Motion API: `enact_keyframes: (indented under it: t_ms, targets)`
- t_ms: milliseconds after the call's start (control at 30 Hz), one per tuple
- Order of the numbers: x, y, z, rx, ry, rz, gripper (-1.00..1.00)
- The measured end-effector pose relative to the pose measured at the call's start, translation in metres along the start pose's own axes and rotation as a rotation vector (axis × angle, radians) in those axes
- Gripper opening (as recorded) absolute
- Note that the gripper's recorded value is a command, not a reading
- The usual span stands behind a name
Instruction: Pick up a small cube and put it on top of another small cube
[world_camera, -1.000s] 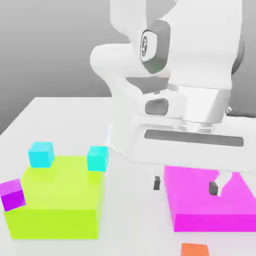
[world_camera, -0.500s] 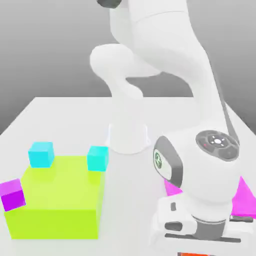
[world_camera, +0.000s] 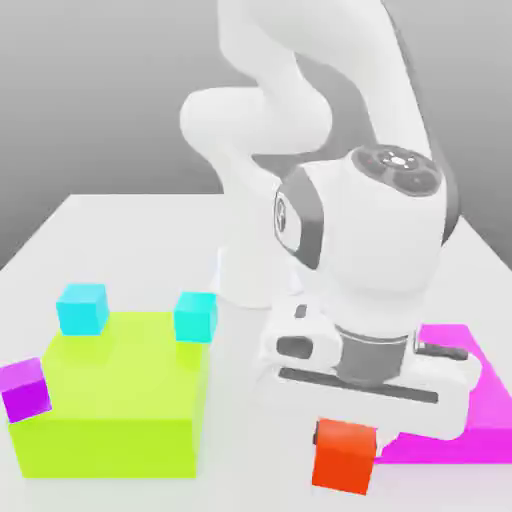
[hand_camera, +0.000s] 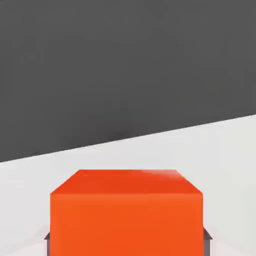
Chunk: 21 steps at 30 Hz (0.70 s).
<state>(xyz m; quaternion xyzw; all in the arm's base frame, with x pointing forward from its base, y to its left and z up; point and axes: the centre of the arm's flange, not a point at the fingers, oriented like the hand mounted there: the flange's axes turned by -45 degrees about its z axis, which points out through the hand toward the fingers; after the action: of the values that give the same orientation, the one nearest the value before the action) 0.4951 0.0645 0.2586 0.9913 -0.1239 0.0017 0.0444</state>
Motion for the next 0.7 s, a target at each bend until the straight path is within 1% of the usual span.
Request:
enact_keyframes:
  t_ms: [167, 333, 500, 700]
  targets:
    - [-0.020, 0.063, -0.030, -0.032, -0.003, 0.133, -1.00]
    - [-0.052, 0.108, -0.055, -0.039, -0.008, 0.241, -1.00]
    - [-0.089, 0.150, -0.072, -0.020, -0.017, 0.360, -1.00]
    - [-0.139, 0.188, -0.081, 0.035, -0.030, 0.492, -1.00]
